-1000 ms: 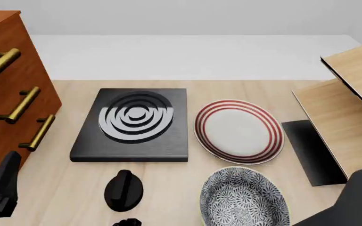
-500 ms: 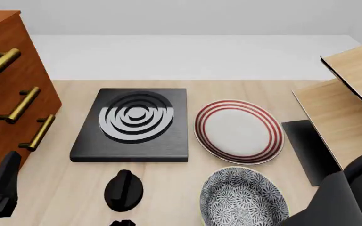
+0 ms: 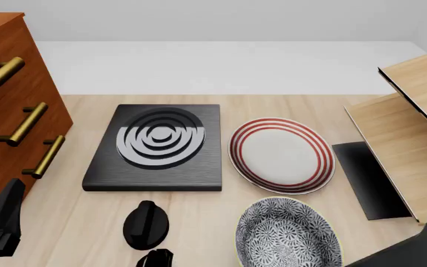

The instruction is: Pick up the cream cheese and put it in the bowl.

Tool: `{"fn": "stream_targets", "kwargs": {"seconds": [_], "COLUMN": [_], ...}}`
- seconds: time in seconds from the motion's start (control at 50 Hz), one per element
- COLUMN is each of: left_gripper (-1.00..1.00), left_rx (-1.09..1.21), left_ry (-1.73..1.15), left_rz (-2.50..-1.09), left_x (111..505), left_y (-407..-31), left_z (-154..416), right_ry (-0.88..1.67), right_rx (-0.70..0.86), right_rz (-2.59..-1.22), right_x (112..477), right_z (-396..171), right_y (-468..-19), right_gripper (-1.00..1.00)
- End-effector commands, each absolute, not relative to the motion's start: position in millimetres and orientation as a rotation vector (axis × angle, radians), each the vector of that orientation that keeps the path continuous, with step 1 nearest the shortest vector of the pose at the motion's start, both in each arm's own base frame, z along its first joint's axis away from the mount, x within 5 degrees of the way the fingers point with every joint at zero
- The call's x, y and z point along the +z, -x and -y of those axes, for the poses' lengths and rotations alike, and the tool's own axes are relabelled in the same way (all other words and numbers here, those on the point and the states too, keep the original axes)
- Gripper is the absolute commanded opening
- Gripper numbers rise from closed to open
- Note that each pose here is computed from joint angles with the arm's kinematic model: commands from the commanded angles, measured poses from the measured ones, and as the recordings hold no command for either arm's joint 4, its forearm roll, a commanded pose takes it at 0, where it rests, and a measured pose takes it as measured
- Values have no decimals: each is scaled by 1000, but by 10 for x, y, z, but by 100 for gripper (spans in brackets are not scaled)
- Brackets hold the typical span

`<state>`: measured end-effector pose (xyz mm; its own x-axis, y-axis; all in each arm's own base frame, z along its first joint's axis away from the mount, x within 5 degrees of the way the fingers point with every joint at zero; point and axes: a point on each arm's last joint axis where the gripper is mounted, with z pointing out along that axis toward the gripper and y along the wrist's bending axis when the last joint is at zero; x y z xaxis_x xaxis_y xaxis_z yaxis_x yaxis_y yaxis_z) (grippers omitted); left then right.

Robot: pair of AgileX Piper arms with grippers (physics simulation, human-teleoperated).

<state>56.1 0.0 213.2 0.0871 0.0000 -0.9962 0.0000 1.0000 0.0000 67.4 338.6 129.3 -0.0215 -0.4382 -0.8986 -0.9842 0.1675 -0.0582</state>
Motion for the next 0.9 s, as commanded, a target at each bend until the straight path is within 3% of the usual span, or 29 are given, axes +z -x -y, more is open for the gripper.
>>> {"fn": "stream_targets", "kwargs": {"seconds": [0.02, 0.44, 0.9], "left_gripper": [100, 100, 100], "left_rx": [0, 0, 0], "left_ry": [0, 0, 0], "left_rz": [-1484, -1484, -1484], "left_x": [2132, 2132, 2132], "left_y": [-561, -561, -561], "left_z": [0, 0, 0], "right_ry": [1352, 1361, 1339], "right_rx": [805, 825, 697], "right_rz": [-1564, -1534, -1529], "right_x": [1518, 1802, 2163], "right_z": [-3142, -2676, -1971], "right_y": [-727, -558, -636], "right_gripper": [-100, -100, -100]}}
